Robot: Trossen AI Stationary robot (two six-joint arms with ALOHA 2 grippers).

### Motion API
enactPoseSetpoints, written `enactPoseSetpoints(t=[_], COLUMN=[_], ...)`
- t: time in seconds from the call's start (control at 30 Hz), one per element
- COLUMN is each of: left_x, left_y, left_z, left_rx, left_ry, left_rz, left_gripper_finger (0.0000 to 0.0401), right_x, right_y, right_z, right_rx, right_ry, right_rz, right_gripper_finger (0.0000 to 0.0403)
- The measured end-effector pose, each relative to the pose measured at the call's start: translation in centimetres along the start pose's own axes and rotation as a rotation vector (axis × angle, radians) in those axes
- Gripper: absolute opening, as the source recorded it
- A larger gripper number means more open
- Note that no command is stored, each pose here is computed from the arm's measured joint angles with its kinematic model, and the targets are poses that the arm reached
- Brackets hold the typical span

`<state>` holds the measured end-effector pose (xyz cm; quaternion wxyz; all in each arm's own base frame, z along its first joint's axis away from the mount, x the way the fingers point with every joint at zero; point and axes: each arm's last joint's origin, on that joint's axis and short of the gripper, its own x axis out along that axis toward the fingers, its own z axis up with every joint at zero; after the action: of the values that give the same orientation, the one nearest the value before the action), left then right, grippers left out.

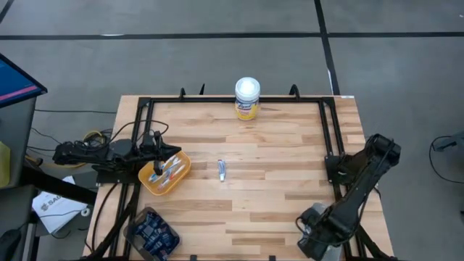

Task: Pick & Place Travel size toiletries
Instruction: Put the white toothpaste into the white bin

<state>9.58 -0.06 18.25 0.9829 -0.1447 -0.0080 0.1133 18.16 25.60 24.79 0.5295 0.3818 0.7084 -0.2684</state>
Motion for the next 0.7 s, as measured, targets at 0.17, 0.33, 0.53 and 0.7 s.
enactPoseSetpoints(t=[0.17,0.33,0.53,0.7], left_x=[0.0,0.0,0.3,0.3], left_y=[0.0,0.0,0.3,0.2], left_z=[0.0,-0.2,-1.3,-1.3], left_rx=[0.000,0.003,-0.013,-0.010], left_ry=[-0.002,0.003,0.033,0.037], left_rz=[-0.001,0.000,-0.005,-0.035], left_gripper_finger=[0.0000,0.0000,0.0000,0.0000], right_x=[0.4,-0.2,-2.9,-6.7], right_y=[0.6,0.6,-0.7,-2.4], right_z=[1.1,2.1,3.3,5.2], right_rx=[-0.041,-0.054,-0.071,-0.030], right_ry=[0.039,0.045,0.039,-0.085], right_rz=[-0.032,-0.040,0.000,0.141], right_gripper_finger=[0.0001,0.0036,0.0137,0.0215])
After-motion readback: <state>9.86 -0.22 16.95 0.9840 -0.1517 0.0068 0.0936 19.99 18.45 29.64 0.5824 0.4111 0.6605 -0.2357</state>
